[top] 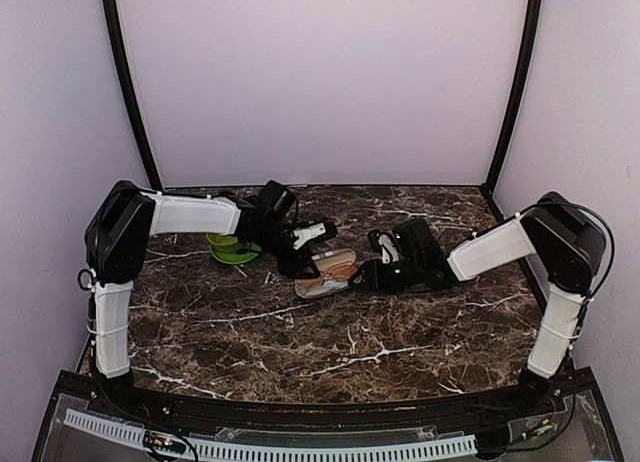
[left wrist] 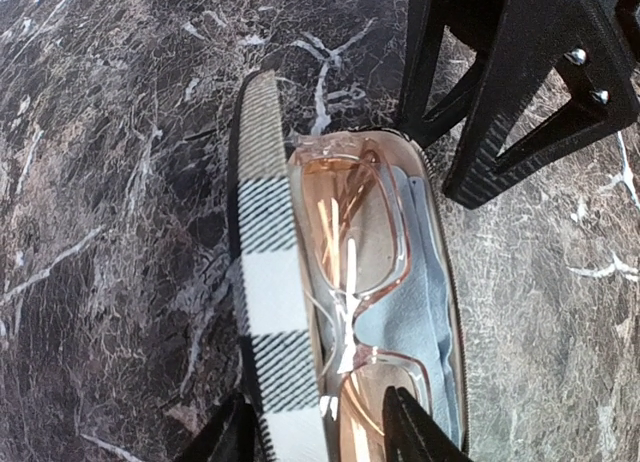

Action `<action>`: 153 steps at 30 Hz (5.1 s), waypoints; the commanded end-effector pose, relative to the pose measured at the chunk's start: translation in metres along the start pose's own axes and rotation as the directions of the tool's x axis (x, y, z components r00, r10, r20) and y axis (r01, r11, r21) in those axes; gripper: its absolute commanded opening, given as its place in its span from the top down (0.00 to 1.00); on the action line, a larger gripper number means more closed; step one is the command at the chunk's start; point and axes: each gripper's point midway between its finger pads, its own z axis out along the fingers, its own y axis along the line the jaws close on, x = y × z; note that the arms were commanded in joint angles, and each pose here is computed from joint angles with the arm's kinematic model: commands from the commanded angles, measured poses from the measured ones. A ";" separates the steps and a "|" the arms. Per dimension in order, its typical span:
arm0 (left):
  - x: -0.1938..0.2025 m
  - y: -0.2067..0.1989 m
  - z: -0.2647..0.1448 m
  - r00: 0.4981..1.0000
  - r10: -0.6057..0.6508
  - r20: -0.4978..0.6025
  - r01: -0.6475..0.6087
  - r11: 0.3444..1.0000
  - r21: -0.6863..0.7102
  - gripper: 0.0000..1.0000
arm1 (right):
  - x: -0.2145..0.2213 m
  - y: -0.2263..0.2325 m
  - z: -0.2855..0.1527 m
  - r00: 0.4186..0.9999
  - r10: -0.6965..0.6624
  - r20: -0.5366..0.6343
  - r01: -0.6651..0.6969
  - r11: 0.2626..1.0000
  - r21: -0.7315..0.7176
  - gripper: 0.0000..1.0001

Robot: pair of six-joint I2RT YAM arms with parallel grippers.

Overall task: Organize the sunglasses
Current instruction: Close the case with sunglasses at the center of the board, then adjust the case with sunglasses at the center of the board.

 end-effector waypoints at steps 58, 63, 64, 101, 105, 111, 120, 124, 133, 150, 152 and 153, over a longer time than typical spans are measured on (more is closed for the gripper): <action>-0.041 -0.024 -0.009 0.992 0.036 0.125 -0.007 0.974 -0.224 0.43 | -0.013 -0.020 0.008 0.990 0.134 0.042 -0.134 0.991 0.005 0.74; -0.037 -0.027 -0.006 0.993 0.046 0.106 -0.020 0.972 -0.236 0.43 | -0.010 -0.023 0.010 0.990 0.136 0.036 -0.136 0.991 0.013 0.75; -0.036 -0.029 -0.005 0.993 0.048 0.104 -0.022 0.971 -0.237 0.43 | -0.010 -0.024 0.011 0.990 0.138 0.035 -0.138 0.990 0.017 0.76; 0.007 -0.091 0.037 0.990 0.143 -0.017 -0.143 0.975 -0.168 0.40 | -0.006 -0.030 0.018 0.991 0.132 0.012 -0.133 0.990 0.042 0.81; 0.013 -0.097 0.042 0.990 0.137 -0.028 -0.139 0.979 -0.146 0.40 | -0.005 -0.030 0.018 0.991 0.133 0.010 -0.133 0.990 0.043 0.81; 0.019 -0.104 0.050 0.990 0.133 -0.045 -0.138 0.983 -0.122 0.40 | -0.002 -0.032 0.019 0.991 0.136 0.006 -0.136 0.990 0.043 0.82; 0.028 -0.111 0.058 0.989 0.127 -0.068 -0.134 0.986 -0.096 0.39 | -0.002 -0.031 0.019 0.991 0.135 0.002 -0.135 0.990 0.039 0.82; 0.029 -0.110 0.058 0.989 0.124 -0.075 -0.132 0.986 -0.103 0.39 | -0.003 -0.028 0.017 0.992 0.129 0.001 -0.129 0.991 0.033 0.82; 0.014 -0.104 0.045 0.994 0.101 -0.036 -0.106 0.982 -0.156 0.39 | -0.005 -0.025 0.005 0.994 0.105 0.004 -0.105 0.994 0.032 0.80; -0.020 -0.071 -0.011 0.994 0.008 0.106 0.034 0.921 -0.387 0.28 | -0.013 -0.032 -0.047 0.997 0.016 0.074 -0.024 0.993 0.113 0.56; -0.014 -0.065 -0.012 0.995 -0.020 0.100 0.058 0.916 -0.398 0.27 | -0.014 -0.030 -0.047 0.997 0.008 0.076 -0.016 0.994 0.105 0.51; -0.011 -0.063 -0.012 0.995 -0.036 0.098 0.072 0.916 -0.396 0.26 | -0.013 -0.029 -0.045 0.998 0.004 0.070 -0.011 0.995 0.095 0.47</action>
